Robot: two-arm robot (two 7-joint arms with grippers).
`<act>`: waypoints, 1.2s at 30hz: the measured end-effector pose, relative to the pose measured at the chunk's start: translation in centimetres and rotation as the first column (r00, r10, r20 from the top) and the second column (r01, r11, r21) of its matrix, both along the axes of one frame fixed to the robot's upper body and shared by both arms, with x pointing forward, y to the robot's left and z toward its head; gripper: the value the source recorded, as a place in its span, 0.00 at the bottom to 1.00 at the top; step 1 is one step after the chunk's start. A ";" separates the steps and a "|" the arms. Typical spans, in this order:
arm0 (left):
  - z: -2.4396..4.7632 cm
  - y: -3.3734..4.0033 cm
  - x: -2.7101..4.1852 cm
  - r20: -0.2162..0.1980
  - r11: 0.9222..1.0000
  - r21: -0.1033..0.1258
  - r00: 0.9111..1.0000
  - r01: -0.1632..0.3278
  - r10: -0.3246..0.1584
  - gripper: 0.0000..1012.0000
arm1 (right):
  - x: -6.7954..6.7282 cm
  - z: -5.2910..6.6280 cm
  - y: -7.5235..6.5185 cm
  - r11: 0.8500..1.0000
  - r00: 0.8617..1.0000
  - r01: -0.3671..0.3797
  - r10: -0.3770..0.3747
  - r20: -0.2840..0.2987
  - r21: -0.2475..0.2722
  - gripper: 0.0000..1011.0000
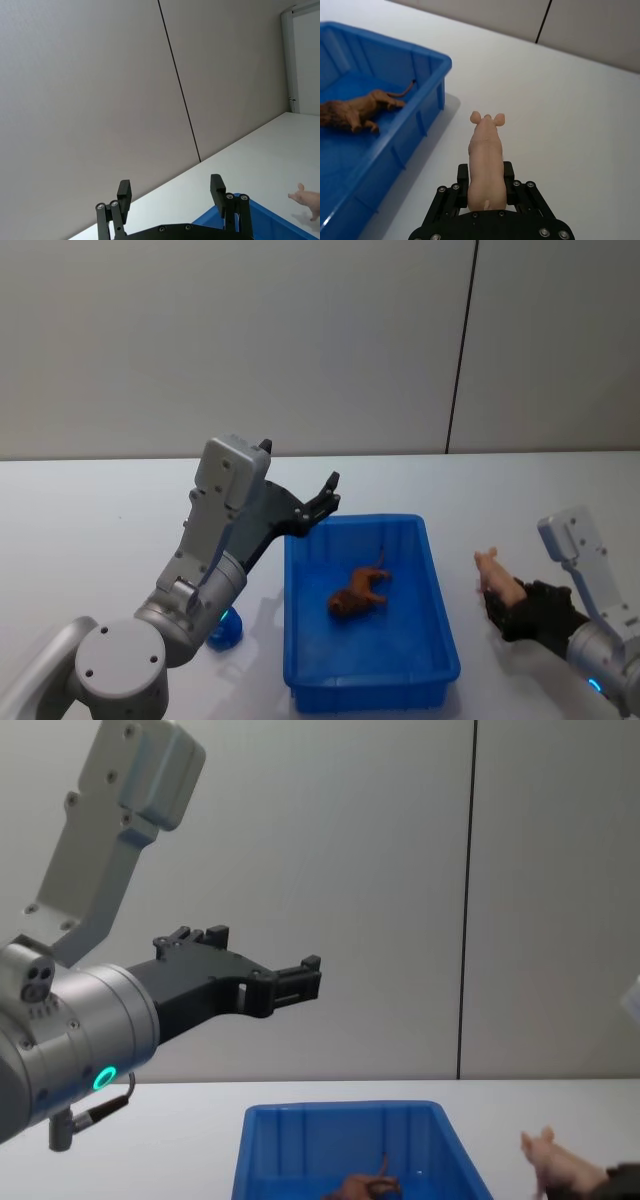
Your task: Pick up the two dolls from the table and place them into the box.
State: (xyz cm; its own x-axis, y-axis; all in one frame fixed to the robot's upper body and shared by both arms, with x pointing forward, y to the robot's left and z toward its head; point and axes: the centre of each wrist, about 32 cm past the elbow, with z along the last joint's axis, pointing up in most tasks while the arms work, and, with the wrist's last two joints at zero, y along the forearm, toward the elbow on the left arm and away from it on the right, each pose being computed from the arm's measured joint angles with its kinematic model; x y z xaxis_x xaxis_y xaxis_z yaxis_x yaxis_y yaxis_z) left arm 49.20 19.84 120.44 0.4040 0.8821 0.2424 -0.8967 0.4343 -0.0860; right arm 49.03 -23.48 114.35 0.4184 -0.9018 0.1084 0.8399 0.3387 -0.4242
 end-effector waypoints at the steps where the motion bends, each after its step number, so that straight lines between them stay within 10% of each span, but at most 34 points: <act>1: 0.00 0.00 0.00 0.000 1.000 0.000 1.000 0.000 0.000 0.99 | 0.0 0.1 0.0 1.000 1.000 -0.003 0.003 0.009 0.000 0.38; 22: 0.00 0.00 0.00 0.000 1.000 0.000 1.000 0.000 0.000 0.99 | 0.9 5.0 1.1 0.983 0.952 -0.185 0.180 0.247 0.000 0.38; 36: 0.00 0.00 0.00 0.000 1.000 0.000 1.000 0.000 0.000 0.99 | 1.9 8.0 2.6 0.922 0.893 -0.387 0.371 0.256 0.012 0.38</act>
